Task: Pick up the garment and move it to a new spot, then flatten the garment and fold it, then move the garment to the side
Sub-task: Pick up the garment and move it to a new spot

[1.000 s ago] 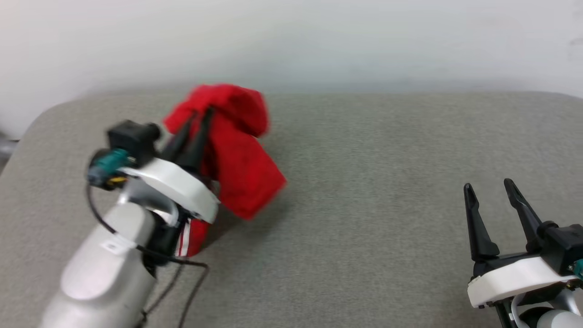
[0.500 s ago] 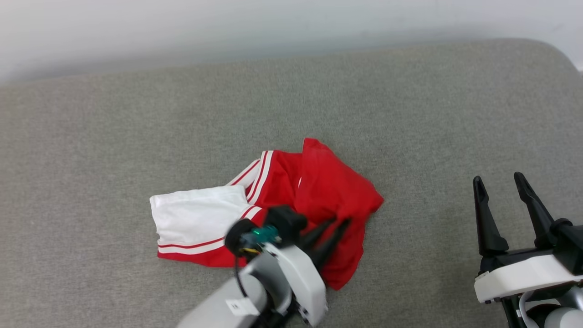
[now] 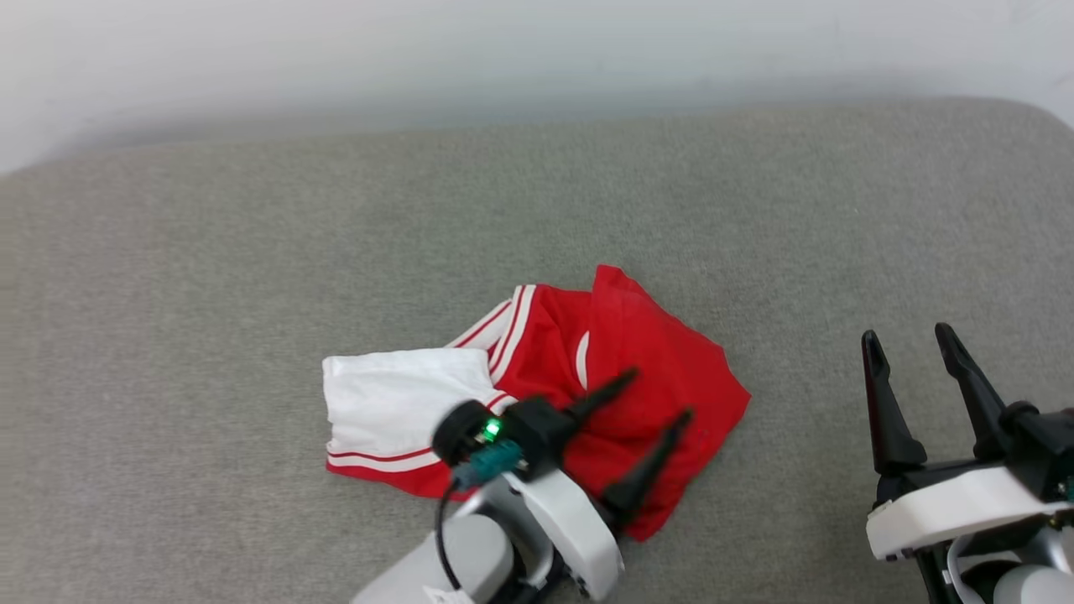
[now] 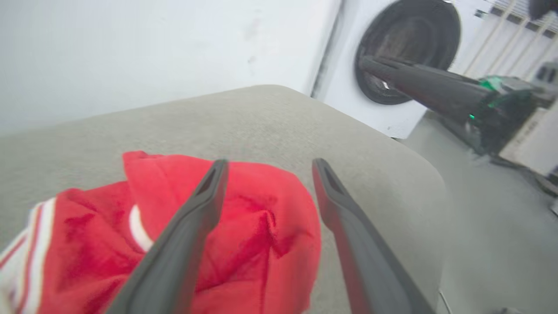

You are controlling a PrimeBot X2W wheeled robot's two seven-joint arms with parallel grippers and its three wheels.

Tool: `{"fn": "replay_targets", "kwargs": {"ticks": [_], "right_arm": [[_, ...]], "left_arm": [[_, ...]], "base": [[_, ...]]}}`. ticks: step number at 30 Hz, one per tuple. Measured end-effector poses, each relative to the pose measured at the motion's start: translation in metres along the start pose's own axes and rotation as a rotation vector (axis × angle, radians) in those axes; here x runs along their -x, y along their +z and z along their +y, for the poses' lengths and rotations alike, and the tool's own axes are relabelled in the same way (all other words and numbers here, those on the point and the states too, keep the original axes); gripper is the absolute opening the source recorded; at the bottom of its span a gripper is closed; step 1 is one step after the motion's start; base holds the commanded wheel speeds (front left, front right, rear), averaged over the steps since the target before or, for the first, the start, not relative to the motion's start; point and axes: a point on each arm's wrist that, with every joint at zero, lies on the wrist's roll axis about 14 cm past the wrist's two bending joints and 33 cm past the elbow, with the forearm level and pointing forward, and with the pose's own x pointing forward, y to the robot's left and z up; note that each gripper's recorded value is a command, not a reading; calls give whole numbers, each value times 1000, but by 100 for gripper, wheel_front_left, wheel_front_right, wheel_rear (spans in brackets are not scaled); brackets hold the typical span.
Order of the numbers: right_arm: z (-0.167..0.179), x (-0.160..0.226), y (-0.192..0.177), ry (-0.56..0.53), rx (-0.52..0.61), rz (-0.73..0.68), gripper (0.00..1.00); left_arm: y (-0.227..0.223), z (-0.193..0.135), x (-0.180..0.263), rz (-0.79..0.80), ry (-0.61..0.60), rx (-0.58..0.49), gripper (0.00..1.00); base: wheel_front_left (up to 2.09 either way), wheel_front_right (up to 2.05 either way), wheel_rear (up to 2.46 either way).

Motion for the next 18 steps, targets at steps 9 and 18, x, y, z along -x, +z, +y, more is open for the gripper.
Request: {"fn": "replay_targets", "kwargs": {"ticks": [9, 18], "right_arm": [[15, 10, 10, 44, -8, -10, 100], [29, 19, 12, 86, -13, 5, 100]], "left_arm": [[67, 69, 51, -204, 349, -71, 100], [86, 131, 147, -257, 712, -154, 100]], "base": [[0, 0, 0], [0, 0, 0]]}}
